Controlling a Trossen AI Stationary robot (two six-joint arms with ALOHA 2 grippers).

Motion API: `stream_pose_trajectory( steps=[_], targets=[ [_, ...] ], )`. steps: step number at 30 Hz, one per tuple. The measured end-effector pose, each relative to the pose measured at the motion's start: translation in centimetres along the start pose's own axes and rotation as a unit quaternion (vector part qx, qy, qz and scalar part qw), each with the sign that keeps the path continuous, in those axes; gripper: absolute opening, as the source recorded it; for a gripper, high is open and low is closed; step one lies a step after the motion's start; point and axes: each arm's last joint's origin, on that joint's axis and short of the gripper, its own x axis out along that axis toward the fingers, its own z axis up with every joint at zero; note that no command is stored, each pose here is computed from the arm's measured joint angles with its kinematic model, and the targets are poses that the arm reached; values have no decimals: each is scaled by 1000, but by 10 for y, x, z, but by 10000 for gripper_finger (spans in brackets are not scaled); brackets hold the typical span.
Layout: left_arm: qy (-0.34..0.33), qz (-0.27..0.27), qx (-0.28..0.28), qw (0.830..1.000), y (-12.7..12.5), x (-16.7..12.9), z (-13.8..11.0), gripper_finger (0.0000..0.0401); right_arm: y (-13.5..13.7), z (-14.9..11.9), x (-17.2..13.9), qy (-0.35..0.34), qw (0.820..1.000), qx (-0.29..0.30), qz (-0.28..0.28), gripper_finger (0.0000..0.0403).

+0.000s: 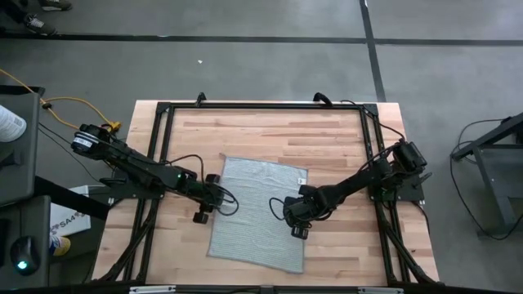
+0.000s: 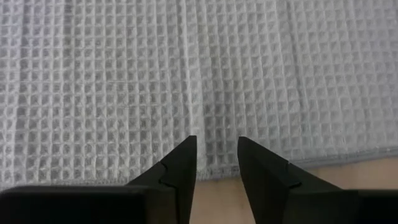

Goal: Fold microfiber towels
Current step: Fold the gray towel

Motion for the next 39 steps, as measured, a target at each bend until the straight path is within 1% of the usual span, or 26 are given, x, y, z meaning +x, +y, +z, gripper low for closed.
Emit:
stream_pose_trajectory(
  steps=[13,16,23,33,39],
  targets=[
    [-1,1,-4,1000,0,0,0,119,0,0,0,1,1000,-1,-1,136],
    [-1,1,-4,1000,0,0,0,119,0,0,0,1,1000,-9,-1,136],
    [13,3,-4,1000,0,0,-3,119,-1,-2,0,7,1000,-12,-8,136],
    [18,15,-1,1000,1,0,-4,119,-2,-2,0,8,1000,-13,-11,136],
    [30,12,-1,999,1,10,-5,119,-2,-2,0,4,1000,-11,-16,136]
  ],
)
